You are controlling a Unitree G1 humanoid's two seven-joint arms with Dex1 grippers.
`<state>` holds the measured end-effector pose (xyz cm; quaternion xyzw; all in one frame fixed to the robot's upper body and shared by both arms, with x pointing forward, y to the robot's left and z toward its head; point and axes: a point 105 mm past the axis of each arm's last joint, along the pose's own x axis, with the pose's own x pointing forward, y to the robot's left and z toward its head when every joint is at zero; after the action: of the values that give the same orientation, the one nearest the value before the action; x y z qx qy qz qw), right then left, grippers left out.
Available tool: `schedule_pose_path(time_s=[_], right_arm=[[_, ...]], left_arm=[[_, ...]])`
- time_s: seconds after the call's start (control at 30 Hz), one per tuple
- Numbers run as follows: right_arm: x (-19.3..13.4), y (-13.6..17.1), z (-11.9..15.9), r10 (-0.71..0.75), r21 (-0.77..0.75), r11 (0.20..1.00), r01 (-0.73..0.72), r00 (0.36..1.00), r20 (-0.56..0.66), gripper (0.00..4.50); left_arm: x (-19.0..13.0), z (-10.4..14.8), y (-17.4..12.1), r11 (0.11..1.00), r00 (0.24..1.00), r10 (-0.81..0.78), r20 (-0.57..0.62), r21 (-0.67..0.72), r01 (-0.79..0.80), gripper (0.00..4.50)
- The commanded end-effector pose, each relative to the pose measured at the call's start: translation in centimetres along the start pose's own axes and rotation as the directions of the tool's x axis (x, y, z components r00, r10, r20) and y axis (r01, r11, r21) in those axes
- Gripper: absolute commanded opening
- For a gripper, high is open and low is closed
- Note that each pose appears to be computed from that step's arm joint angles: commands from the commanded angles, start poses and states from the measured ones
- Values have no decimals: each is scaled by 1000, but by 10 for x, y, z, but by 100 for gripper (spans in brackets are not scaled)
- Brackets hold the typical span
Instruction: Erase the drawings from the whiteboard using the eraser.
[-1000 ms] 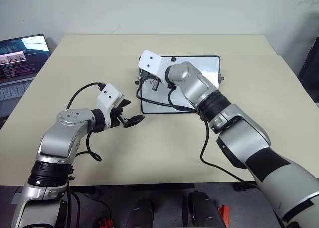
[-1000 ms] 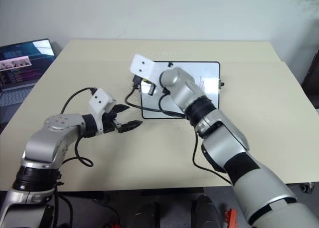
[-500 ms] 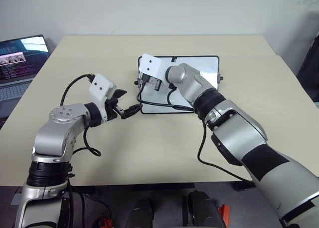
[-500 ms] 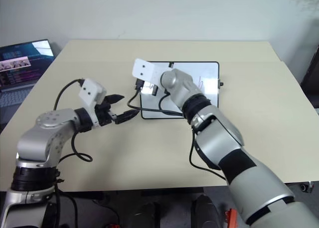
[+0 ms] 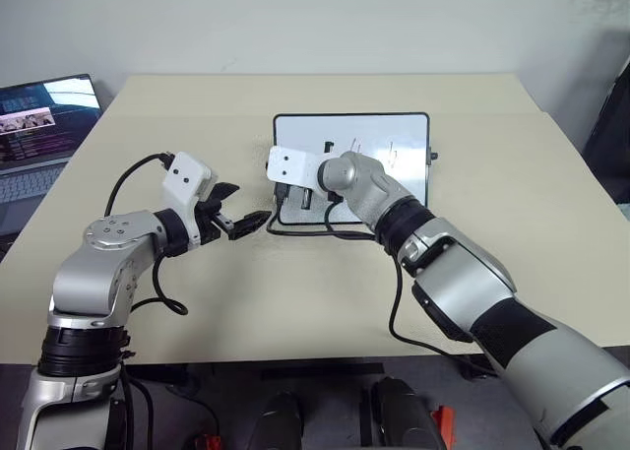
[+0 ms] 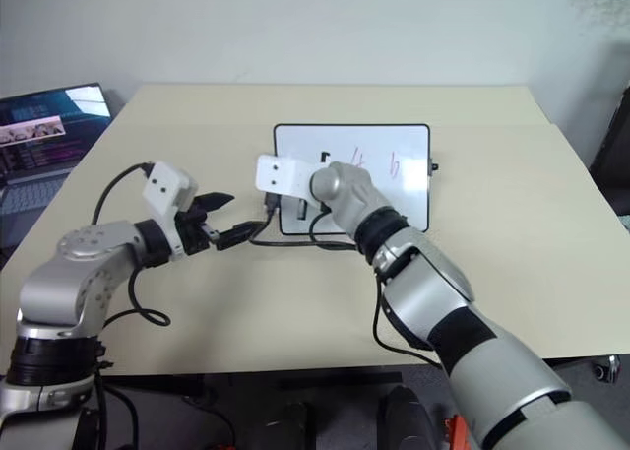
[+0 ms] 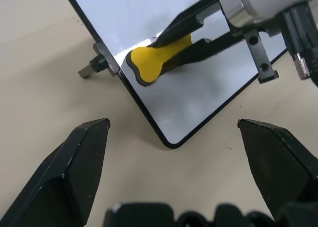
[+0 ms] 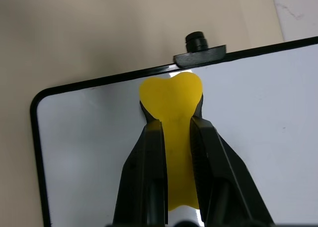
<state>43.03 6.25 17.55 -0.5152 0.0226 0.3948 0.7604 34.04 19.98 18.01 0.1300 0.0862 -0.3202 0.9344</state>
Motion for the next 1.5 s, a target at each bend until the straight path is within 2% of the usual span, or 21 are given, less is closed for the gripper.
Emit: schedule_pose_path(time_s=[0.03, 0.27, 0.37, 0.47, 0.6, 0.8, 0.97, 1.2, 1.33, 1.47, 1.5], right_arm=[[-3, -9, -14, -37, 10, 999, 37, 998, -54, 33], [-24, -63, -7, -214, 39, 976, 216, 976, -38, 33], [-29, -75, -5, -263, 50, 963, 264, 964, -35, 33], [-28, -73, -5, -261, 52, 963, 263, 965, -39, 33], [-19, -55, -6, -200, 45, 978, 202, 979, -40, 33], [-5, -19, 1, -49, -6, 999, 49, 998, -29, 33], [2, 12, -7, 81, -17, 996, -82, 995, -50, 33], [-5, -10, -10, -6, 4, 1000, 6, 998, -57, 33], [-15, -41, -7, -123, 38, 991, 125, 991, -48, 33], [-24, -54, 6, -120, 81, 990, 119, 993, 4, 33], [-30, -59, 16, -96, 119, 989, 88, 994, 58, 33]], left_arm=[[-4, 14, 2, 999, 999, 13, 40, 36, -15, 450], [-2, 16, 1, 999, 999, 4, 39, 42, -6, 450], [-1, 17, 1, 999, 999, 1, 41, 44, -2, 450], [0, 17, 0, 999, 999, -2, 43, 45, 0, 450], [-1, 18, 0, 999, 999, -1, 43, 46, -1, 450], [-3, 13, 0, 999, 1000, 1, 30, 42, -2, 450], [-2, 17, 0, 999, 999, -2, 36, 48, 0, 450], [-4, 15, -1, 999, 1000, 0, 27, 52, -2, 450], [-3, 18, 0, 998, 999, -1, 32, 58, -1, 450], [-3, 20, 0, 998, 999, -8, 36, 60, 6, 450], [-3, 22, -1, 998, 999, -18, 41, 62, 15, 450]])
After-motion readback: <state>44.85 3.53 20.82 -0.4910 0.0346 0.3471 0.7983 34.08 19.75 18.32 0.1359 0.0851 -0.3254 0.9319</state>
